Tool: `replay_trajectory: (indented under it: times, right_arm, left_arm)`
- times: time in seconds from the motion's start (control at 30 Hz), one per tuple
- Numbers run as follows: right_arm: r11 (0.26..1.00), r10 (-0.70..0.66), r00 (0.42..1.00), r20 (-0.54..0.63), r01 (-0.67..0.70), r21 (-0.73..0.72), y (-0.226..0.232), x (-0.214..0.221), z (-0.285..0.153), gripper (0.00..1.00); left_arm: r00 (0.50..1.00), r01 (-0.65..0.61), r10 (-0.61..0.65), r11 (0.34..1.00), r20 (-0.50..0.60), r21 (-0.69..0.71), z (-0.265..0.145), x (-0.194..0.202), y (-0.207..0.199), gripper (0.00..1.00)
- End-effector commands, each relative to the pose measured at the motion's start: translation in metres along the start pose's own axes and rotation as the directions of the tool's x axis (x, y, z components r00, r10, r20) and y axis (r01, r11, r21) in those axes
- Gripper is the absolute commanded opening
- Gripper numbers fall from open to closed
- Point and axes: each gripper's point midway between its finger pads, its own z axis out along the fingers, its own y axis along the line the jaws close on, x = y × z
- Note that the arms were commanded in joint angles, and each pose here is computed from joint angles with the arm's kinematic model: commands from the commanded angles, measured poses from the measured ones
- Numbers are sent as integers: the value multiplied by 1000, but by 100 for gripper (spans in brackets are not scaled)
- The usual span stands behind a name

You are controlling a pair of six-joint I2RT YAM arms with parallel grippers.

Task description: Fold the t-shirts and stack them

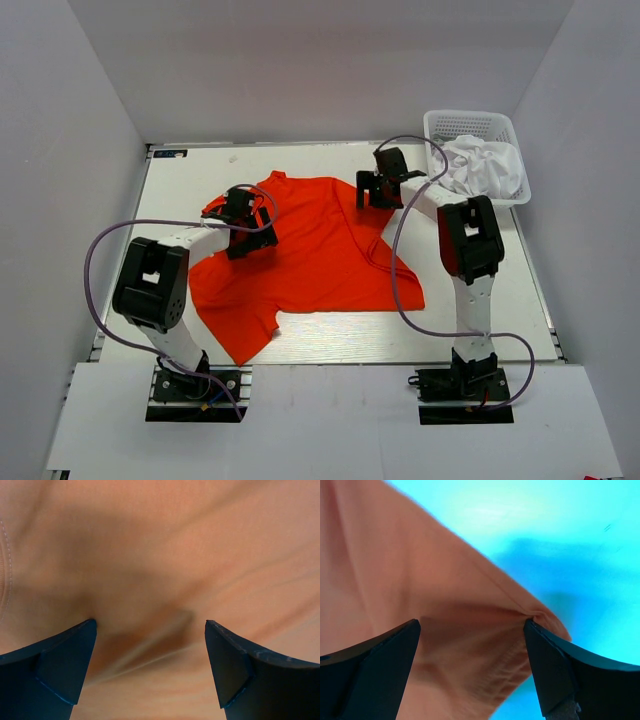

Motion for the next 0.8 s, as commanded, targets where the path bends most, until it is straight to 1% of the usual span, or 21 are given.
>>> replay_trajectory:
  times: [0.0,0.03,0.1,0.13,0.17,0.2,0.23,0.27,0.3,0.33,0.37,0.4,0.43,0.5,0.53,0.6,0.67,0.73,0.77]
  right_arm:
    - [987,84,994,-72,-73,143,-42,16,20,90]
    - [985,101,992,-77,-89,149,-47,13,30,90]
    - [982,135,987,-83,-122,146,-54,12,34,90]
    - [981,153,985,-74,-142,135,-57,4,34,90]
    - [977,173,982,-75,-162,139,-65,3,42,90]
    - [977,179,983,-51,-171,130,-65,-11,42,90]
    - [974,190,980,-58,-181,133,-71,-11,46,90]
    - [975,190,982,-17,-186,117,-74,-33,48,90]
    - [978,181,983,-20,-178,108,-74,-34,54,90]
    - [987,140,990,-5,-139,75,-73,-46,58,90]
    - [991,121,991,53,-124,53,-72,-70,52,90]
    - [992,111,993,45,-113,54,-74,-67,62,90]
    - [998,68,996,63,-69,7,-68,-75,65,90]
    - [1000,1,992,128,2,-26,-63,-98,66,90]
    - [999,-8,986,167,14,-39,-62,-110,66,90]
    - [996,-31,981,191,46,-74,-56,-117,66,90]
    - [995,-53,969,243,72,-71,-55,-135,61,90]
    - [991,-77,956,284,103,-80,-48,-153,47,90]
    - [985,-93,952,293,130,-110,-39,-157,40,90]
  left_arm:
    - [998,-24,22,1000,-62,-16,8,16,6,100]
    - [996,-26,23,999,-87,-31,12,22,10,100]
    - [995,-37,32,998,-93,-52,16,25,15,100]
    - [994,-39,33,998,-103,-58,16,27,17,100]
    - [993,-41,33,996,-112,-74,20,30,20,100]
    - [992,-51,42,996,-120,-77,21,30,21,100]
    - [991,-53,42,995,-130,-83,23,33,22,100]
    - [990,-62,51,995,-131,-82,23,33,23,100]
    - [988,-75,63,994,-140,-84,25,35,25,100]
    - [989,-81,72,994,-132,-68,26,33,22,100]
    - [988,-96,88,994,-130,-51,27,32,19,100]
    - [987,-103,100,995,-127,-15,27,31,13,100]
    - [985,-110,109,994,-133,0,27,32,11,100]
    - [984,-134,141,989,-107,67,25,25,-2,100]
    - [984,-133,141,988,-112,78,25,27,-3,100]
    - [982,-157,167,981,-86,114,19,20,-10,100]
    - [983,-158,167,980,-70,122,14,16,-13,100]
    - [984,-170,175,977,-23,132,5,4,-17,100]
    - [985,-171,174,976,-10,137,2,1,-19,100]
